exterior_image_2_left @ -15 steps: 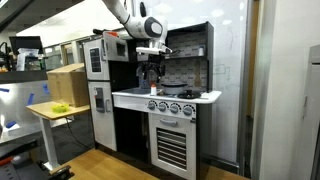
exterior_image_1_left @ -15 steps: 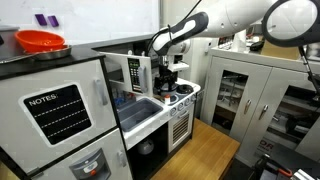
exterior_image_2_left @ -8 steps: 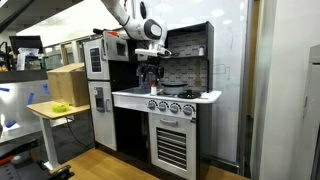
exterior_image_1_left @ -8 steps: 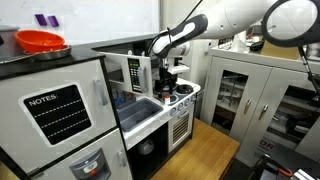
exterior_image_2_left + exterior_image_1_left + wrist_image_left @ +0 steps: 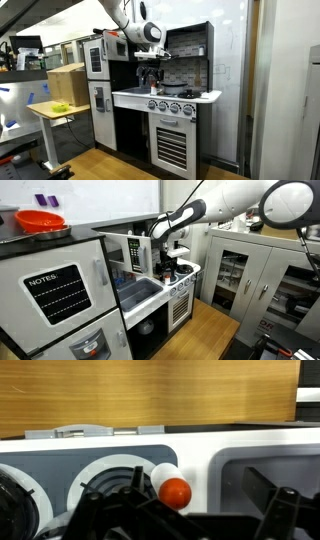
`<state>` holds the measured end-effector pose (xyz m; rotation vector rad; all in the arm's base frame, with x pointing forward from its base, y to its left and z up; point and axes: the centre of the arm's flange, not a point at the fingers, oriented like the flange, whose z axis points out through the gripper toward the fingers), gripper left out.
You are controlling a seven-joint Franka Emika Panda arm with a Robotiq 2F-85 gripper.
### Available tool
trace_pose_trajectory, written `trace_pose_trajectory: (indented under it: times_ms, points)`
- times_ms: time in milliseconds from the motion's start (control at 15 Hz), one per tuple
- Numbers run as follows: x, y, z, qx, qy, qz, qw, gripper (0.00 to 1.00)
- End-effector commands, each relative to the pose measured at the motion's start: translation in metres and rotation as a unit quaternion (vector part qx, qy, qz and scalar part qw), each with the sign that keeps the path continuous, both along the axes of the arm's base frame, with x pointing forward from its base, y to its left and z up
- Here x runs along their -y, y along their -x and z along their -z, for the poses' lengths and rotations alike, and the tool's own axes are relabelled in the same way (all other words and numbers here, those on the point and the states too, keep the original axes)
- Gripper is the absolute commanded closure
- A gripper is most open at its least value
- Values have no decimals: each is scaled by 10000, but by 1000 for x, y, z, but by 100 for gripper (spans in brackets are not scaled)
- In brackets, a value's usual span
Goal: Remove the black lid from the grey pot, place the white and red shaker inside the sink
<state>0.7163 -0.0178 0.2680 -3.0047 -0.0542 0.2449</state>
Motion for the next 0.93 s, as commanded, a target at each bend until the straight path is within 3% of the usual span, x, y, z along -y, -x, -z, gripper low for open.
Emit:
trace_pose_trajectory:
  times_ms: [0,67,133,200,800,867]
  points:
    - [-1,-2,1,19,254,96,9996,0]
    - [0,-2,2,21,285,115,9995,0]
    - [0,-1,2,42,296,134,9995,25]
    - [0,-1,2,49,305,146,9994,26]
    - [6,-5,4,137,322,145,9993,92]
    - [6,-5,4,143,325,142,9993,94]
